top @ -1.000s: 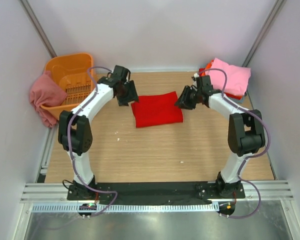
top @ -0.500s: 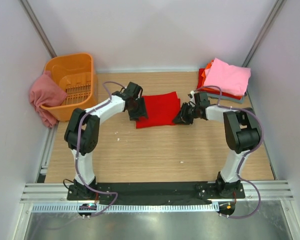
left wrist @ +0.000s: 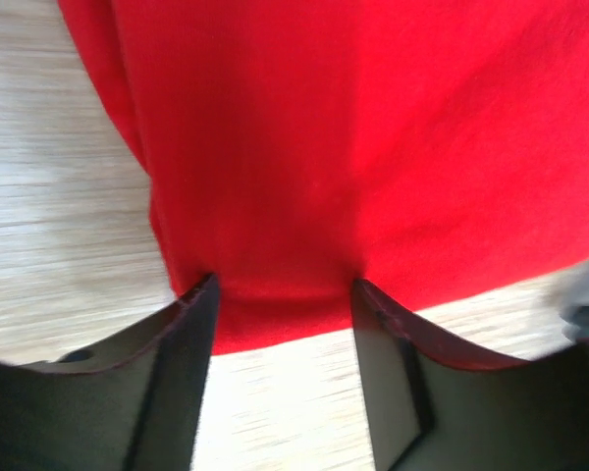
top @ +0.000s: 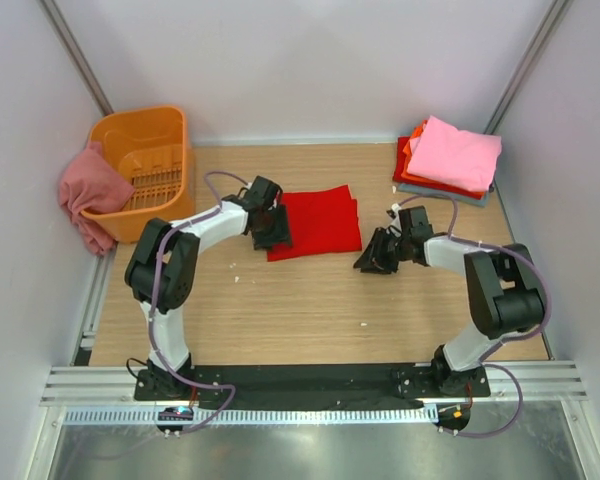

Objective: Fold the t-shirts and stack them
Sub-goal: Fold the tshirt, then neatly place the folded tshirt to the corner

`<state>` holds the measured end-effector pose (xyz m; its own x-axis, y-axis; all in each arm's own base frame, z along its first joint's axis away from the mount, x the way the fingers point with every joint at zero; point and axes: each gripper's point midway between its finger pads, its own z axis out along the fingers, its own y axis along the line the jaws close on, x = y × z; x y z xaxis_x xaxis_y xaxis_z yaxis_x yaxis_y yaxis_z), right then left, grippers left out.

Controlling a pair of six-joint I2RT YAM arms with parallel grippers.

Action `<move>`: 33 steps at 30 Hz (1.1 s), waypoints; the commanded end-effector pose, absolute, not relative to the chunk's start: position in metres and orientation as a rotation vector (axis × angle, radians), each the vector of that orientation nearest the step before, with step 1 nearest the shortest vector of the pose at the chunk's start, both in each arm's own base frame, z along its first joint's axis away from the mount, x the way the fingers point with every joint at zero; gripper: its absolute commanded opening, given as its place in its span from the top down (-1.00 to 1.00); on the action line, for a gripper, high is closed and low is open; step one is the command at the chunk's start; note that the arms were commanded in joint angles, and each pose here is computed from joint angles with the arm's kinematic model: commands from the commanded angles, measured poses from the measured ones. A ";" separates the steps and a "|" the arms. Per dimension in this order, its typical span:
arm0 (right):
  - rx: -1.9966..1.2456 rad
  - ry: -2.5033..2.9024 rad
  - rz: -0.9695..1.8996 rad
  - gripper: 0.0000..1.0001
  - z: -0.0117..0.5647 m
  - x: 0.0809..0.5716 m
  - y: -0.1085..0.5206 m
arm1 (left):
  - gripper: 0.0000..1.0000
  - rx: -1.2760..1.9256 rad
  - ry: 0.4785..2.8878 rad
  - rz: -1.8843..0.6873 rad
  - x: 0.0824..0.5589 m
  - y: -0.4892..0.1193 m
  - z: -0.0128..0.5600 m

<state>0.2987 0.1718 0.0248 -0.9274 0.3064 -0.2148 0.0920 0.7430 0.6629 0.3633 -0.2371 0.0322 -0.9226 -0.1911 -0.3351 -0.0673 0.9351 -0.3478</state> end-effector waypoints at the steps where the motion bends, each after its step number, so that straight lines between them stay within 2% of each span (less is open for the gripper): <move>1: 0.246 2.556 0.842 0.16 0.070 0.304 0.156 | -0.23 -0.100 2.759 -0.242 0.356 -0.204 0.050; 2: 0.245 2.542 0.797 -0.26 0.079 0.308 0.151 | -0.28 -0.090 2.713 -0.244 0.368 -0.206 0.074; 4: 0.221 2.486 0.720 -0.63 0.110 0.319 0.141 | -0.38 -0.062 2.687 -0.186 0.367 -0.195 0.106; 5: 0.229 2.464 0.674 -0.94 0.117 0.326 0.135 | -0.40 -0.057 2.648 -0.191 0.373 -0.195 0.127; 6: 0.209 2.420 0.670 -0.99 0.132 0.338 0.133 | -0.42 -0.047 2.604 -0.201 0.371 -0.192 0.152; 13: 0.219 2.384 0.765 -0.99 0.139 0.398 0.133 | -0.44 0.024 2.485 -0.244 0.326 -0.166 0.216; 18: 0.227 2.431 0.781 -0.99 0.118 0.434 0.140 | -0.44 0.029 2.473 -0.222 0.287 -0.141 0.203; 29: 0.296 2.479 0.943 -1.00 0.057 0.459 0.166 | -0.40 -0.031 2.402 -0.209 0.237 -0.106 0.197; 33: 0.320 2.515 0.967 -0.96 0.034 0.454 0.183 | -0.47 -0.052 2.367 -0.188 0.229 -0.095 0.201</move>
